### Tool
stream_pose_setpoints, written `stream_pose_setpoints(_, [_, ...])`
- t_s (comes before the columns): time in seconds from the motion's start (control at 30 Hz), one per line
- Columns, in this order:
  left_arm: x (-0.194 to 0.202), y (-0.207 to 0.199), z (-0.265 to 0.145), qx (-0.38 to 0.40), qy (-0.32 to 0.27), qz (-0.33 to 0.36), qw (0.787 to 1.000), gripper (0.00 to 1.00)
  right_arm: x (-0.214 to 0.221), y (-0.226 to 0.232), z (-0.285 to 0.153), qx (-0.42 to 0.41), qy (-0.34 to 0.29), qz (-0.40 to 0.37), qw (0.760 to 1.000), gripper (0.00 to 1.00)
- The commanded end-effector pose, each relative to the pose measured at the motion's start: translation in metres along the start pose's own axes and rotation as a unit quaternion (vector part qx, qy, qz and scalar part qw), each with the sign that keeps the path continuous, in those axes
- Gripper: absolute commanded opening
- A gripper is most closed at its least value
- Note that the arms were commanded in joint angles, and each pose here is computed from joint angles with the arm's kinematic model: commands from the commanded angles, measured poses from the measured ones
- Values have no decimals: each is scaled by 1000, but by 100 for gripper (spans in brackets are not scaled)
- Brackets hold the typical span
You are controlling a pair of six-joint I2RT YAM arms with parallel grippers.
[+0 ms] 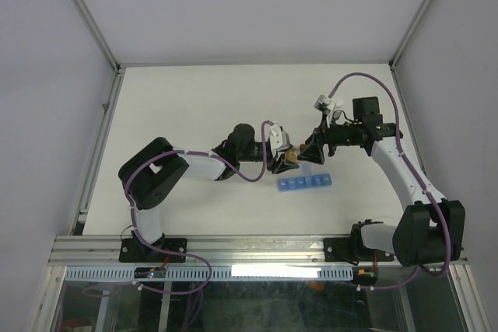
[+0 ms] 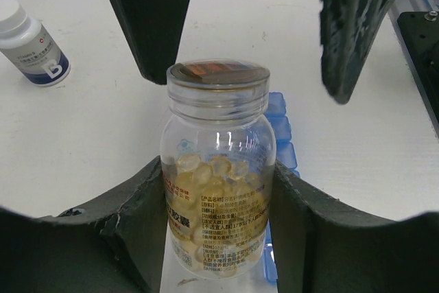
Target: Sort the pills into containers
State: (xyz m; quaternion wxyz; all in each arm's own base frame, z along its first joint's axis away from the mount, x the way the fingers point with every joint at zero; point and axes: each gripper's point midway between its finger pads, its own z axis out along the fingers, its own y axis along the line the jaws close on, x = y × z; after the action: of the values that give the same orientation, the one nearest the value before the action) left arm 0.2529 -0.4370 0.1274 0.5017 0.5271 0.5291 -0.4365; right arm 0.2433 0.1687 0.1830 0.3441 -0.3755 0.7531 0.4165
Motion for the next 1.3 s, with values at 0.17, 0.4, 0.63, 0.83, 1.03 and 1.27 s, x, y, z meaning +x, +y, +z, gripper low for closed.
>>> stream_pose_setpoints(0.17, [-37, 4, 0, -9, -46, 32, 998, 0, 1, -11, 6, 33, 18, -4, 999, 67])
stream_pose_setpoints(0.4, [-37, 3, 0, -8, -45, 31, 998, 0, 0, -6, 7, 17, 17, -18, 1000, 34])
stream_pose_setpoints(0.63, [-34, -3, 2, 15, -43, 34, 998, 0, 13, 21, -2, -57, 17, -253, 966, 20])
stream_pose_setpoints(0.83, [-33, -13, 3, 45, -42, 35, 997, 0, 18, 26, -5, -118, 54, -417, 899, 21])
stream_pose_setpoints(1.03, [-32, -13, 2, 44, -41, 37, 998, 0, 20, 23, -2, -165, 69, -425, 887, 33])
stream_pose_setpoints(1.27, [-32, -13, 2, 42, -42, 38, 997, 0, 4, 10, -9, -30, 42, -336, 940, 86])
